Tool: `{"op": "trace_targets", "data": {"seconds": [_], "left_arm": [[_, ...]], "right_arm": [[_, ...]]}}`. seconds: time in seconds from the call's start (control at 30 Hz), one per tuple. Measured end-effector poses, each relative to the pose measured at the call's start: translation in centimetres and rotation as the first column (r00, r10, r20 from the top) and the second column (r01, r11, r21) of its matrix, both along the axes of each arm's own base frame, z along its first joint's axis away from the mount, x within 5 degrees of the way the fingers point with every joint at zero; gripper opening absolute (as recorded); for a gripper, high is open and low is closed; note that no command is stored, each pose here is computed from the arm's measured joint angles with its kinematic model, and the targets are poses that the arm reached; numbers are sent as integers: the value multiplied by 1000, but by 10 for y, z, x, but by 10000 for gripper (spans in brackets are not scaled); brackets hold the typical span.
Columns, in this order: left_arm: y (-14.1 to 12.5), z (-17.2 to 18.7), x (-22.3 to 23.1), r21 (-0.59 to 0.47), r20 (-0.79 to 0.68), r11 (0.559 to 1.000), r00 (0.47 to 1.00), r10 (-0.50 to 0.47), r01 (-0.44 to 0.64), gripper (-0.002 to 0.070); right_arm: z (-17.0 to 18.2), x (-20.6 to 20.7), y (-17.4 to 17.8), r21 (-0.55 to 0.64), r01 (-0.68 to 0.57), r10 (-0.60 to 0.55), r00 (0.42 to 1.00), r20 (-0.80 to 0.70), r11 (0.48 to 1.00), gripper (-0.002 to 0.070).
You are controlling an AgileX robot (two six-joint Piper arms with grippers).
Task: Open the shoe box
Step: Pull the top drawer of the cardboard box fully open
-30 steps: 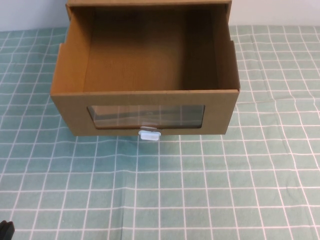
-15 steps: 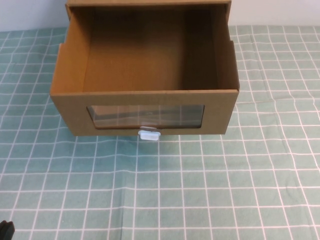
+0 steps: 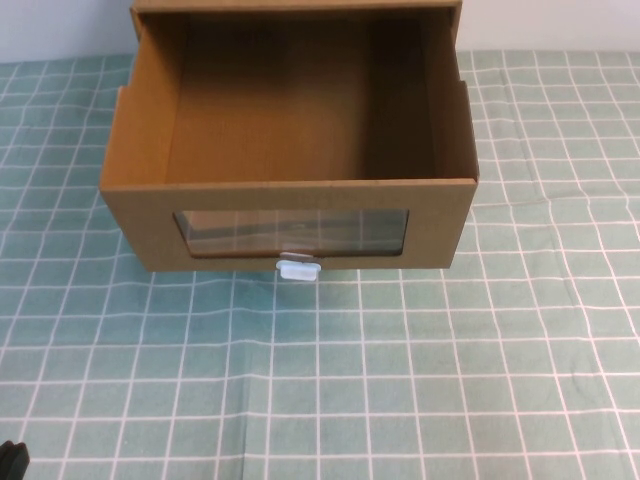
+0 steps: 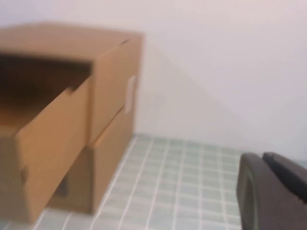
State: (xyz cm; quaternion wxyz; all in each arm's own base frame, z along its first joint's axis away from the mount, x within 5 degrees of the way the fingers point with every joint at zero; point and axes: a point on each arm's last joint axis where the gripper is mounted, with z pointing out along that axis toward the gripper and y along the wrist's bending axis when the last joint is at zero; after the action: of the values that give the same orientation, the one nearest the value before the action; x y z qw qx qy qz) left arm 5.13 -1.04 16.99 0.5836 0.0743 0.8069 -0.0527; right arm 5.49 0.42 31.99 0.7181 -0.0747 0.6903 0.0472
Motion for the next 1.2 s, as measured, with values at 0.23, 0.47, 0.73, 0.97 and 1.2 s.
{"op": "trace_targets", "data": {"seconds": [0.23,0.47,0.73,0.97,1.2], "left_arm": [[0,0,0,0,0,1000,1000,0,0,-5],[0,0,0,0,0,1000,1000,0,0,-6],[0,0,0,0,-2,1000,1000,0,0,-6],[0,0,0,0,-2,1000,1000,0,0,-5],[0,0,0,0,0,1000,1000,0,0,-5]], "right_arm": [[-8,3,-2,139,94,-96,995,9,986,-13],[-62,6,-2,138,127,-113,988,-103,982,-14],[-136,2,-2,41,135,-122,964,-236,990,-14],[-149,-2,-3,50,174,-146,924,-353,983,-14],[-149,-3,-2,72,173,-136,922,-364,982,-14]]}}
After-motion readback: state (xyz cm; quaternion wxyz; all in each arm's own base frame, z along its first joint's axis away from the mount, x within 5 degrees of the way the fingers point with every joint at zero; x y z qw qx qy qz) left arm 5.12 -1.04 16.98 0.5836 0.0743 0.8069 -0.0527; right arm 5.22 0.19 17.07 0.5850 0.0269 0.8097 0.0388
